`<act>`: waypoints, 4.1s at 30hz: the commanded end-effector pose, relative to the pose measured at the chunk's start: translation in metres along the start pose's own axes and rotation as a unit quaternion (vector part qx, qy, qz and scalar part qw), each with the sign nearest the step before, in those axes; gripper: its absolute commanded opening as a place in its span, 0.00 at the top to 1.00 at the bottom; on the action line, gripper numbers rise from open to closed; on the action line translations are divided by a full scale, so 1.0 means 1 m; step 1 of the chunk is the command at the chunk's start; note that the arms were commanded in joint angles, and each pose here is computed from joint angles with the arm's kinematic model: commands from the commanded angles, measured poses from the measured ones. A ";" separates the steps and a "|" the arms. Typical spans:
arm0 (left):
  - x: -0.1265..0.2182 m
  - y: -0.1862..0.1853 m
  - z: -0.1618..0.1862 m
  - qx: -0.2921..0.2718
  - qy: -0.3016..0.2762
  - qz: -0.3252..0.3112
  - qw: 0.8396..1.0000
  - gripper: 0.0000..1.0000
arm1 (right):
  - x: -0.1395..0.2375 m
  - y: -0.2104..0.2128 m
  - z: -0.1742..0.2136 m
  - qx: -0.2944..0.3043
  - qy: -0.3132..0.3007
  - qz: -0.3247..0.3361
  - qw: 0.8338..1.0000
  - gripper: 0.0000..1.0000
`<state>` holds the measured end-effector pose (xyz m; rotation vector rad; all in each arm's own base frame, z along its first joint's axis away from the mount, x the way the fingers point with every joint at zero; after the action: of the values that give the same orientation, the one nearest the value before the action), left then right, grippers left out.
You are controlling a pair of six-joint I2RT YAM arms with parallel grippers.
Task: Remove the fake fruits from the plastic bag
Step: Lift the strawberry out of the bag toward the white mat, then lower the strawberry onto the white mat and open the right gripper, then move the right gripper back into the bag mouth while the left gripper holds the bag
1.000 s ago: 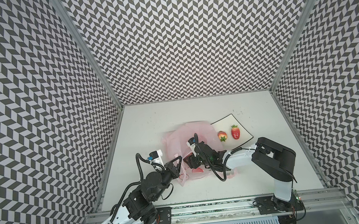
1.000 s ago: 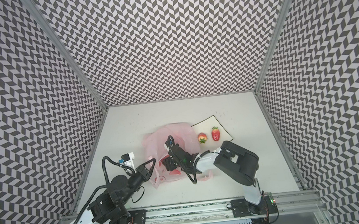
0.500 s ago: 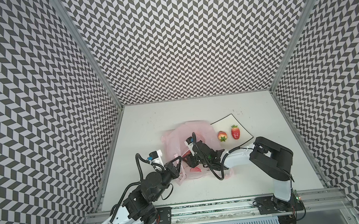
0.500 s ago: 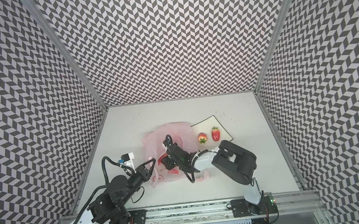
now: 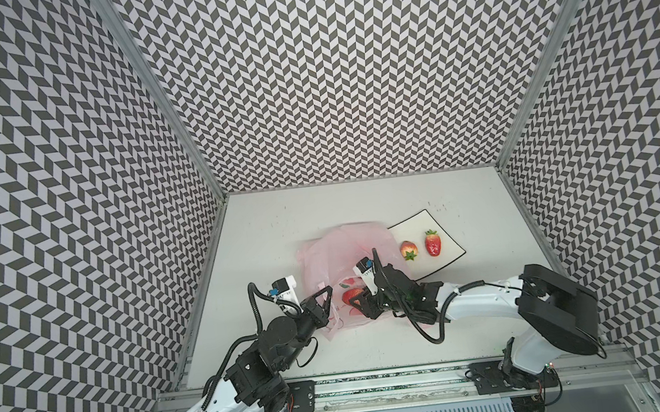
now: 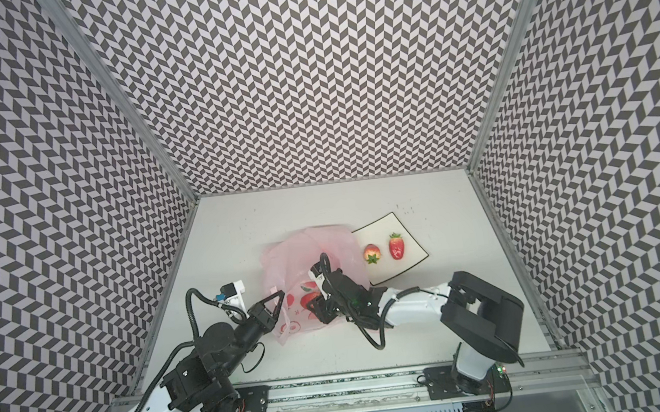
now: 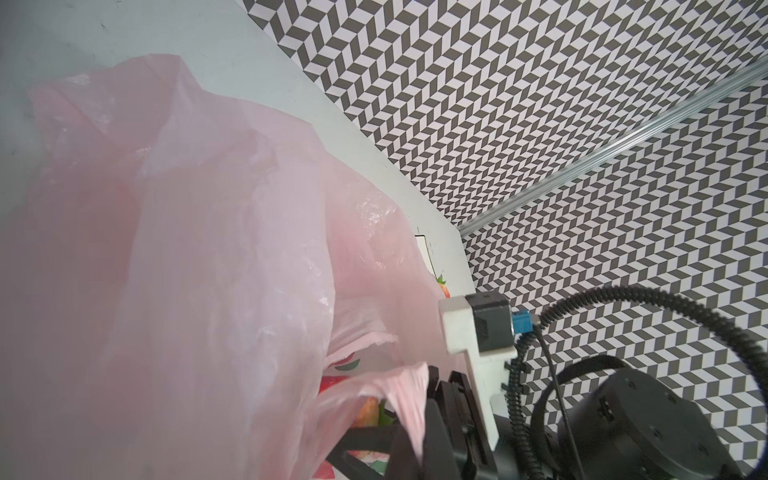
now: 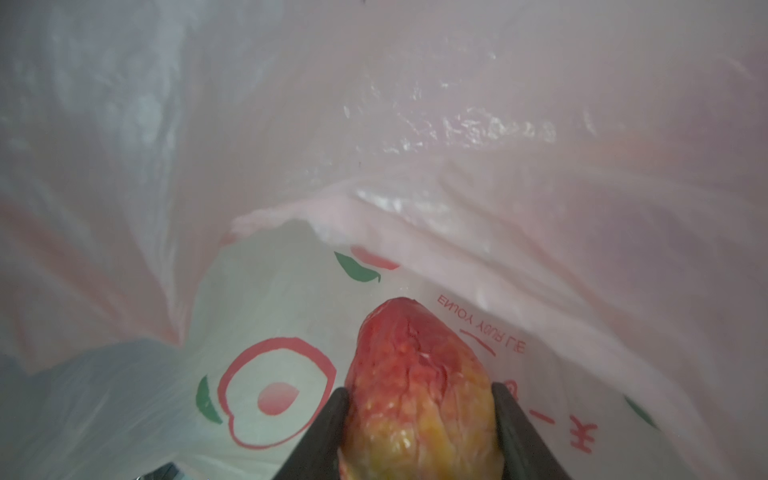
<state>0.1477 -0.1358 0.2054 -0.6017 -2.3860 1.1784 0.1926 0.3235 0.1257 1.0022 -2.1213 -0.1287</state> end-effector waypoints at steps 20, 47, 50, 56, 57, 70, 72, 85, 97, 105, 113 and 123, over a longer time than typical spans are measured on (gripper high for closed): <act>0.003 -0.006 -0.010 -0.003 -0.018 0.001 1.000 1.00 | 0.153 -0.024 -0.081 -0.027 -0.209 0.078 0.975 0.62; 0.005 -0.005 -0.008 0.000 -0.010 0.001 1.000 1.00 | 0.043 -0.235 -0.110 -0.184 -0.166 0.313 0.917 0.63; 0.005 -0.005 -0.008 0.000 -0.010 0.000 1.000 1.00 | 0.036 -0.243 -0.106 -0.188 -0.152 0.317 0.917 0.62; 0.005 -0.005 -0.008 0.000 -0.009 -0.002 1.000 1.00 | 0.031 -0.246 -0.100 -0.190 -0.141 0.320 0.917 0.59; 0.005 -0.005 -0.008 0.001 -0.010 -0.001 1.000 1.00 | 0.030 -0.246 -0.099 -0.190 -0.141 0.320 0.918 0.58; 0.005 -0.005 -0.007 0.003 -0.007 -0.001 1.000 1.00 | 0.044 -0.239 -0.106 -0.199 -0.149 0.319 0.915 0.33; 0.005 -0.007 -0.008 -0.001 -0.006 0.004 1.000 1.00 | 0.055 -0.232 -0.111 -0.200 -0.165 0.310 0.915 0.32; 0.002 -0.017 -0.011 -0.018 -0.010 0.018 1.000 1.00 | 0.130 -0.089 -0.132 -0.106 -0.242 0.079 0.961 0.43; 0.007 -0.023 -0.017 -0.023 -0.020 0.030 0.999 1.00 | 0.058 0.032 -0.064 0.010 -0.107 -0.035 0.994 0.55; 0.011 -0.028 -0.023 -0.026 -0.029 0.037 0.999 1.00 | -0.005 0.024 -0.040 0.074 -0.058 0.032 0.995 0.55; 0.013 -0.032 -0.024 -0.034 -0.021 0.041 0.998 1.00 | -0.035 -0.010 -0.064 0.089 -0.126 0.194 0.969 0.46; 0.015 -0.041 -0.024 -0.047 -0.004 0.054 0.997 1.00 | -0.070 -0.038 -0.075 0.076 -0.163 0.279 0.943 0.35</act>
<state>0.1415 -0.1350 0.2463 -0.7392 -2.4437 1.1409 0.2794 0.3592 0.1105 0.5346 -2.5664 0.2128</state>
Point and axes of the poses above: each gripper's point midway between its finger pads, its own x axis back along the fingers, its own y axis along the line the jaws close on, z = x × y, the point moved 6 cm from there along x, back along the fingers, and after that the axes turned 1 degree about -x, right-handed, at the moved point
